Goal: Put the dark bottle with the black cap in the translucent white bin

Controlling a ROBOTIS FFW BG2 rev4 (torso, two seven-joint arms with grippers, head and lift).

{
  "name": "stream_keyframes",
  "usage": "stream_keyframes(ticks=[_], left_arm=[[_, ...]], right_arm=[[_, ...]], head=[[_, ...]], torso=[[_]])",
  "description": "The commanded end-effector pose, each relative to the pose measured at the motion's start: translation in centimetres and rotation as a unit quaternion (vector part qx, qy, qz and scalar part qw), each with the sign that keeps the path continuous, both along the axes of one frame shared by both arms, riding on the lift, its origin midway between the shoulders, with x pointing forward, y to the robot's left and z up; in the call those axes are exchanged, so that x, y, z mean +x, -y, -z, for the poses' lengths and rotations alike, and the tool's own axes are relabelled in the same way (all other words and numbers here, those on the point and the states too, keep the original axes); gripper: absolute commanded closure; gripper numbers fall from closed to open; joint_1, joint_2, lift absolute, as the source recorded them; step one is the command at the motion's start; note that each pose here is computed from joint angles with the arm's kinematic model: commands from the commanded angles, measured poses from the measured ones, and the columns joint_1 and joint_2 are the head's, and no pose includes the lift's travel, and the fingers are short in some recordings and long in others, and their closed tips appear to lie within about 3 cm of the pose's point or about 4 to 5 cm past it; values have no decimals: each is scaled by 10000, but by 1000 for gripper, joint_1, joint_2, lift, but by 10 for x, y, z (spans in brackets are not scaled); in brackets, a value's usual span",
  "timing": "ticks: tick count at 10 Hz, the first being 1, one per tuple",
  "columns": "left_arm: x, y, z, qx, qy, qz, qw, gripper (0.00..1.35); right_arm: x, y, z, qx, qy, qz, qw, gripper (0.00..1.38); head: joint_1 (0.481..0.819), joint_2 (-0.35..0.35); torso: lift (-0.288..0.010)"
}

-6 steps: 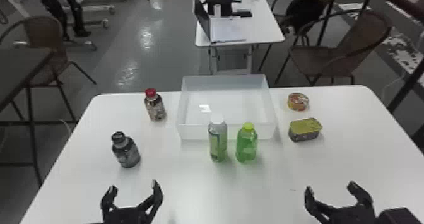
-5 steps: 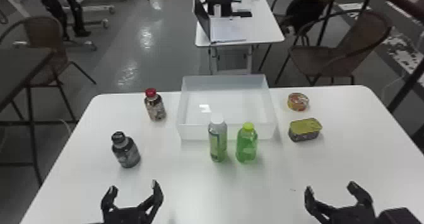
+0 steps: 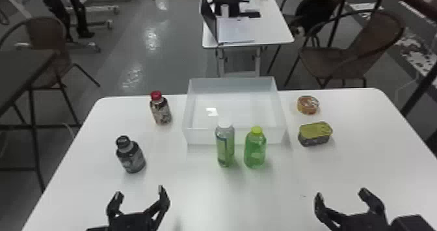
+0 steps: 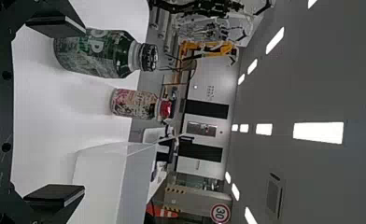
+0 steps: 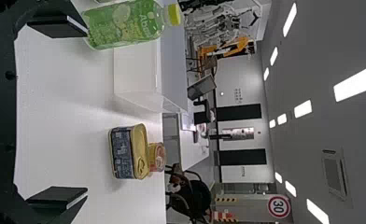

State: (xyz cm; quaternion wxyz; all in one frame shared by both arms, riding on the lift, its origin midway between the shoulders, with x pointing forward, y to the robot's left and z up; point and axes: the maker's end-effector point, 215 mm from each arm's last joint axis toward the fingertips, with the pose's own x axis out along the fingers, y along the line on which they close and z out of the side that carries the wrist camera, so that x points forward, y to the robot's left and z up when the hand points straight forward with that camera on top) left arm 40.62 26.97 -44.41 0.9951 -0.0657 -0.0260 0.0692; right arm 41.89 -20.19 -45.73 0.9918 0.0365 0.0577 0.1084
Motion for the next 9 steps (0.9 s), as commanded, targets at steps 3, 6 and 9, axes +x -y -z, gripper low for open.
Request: stream_keyframes(ticks=[3, 6, 9], left_arm=[[24, -10, 21, 89, -252, 1, 9996, 119], [54, -40, 30, 307, -380, -85, 9988, 119], [82, -69, 43, 412, -576, 41, 9975, 119]], right_arm=[[0, -1, 1, 16, -9, -5, 10000, 98], [0, -1, 0, 23, -1, -2, 10000, 98], [1, 0, -1, 43, 16, 8, 10000, 98]], head=[[695, 95], [695, 118], [695, 151]], torso=[[-58], [-58], [-58]])
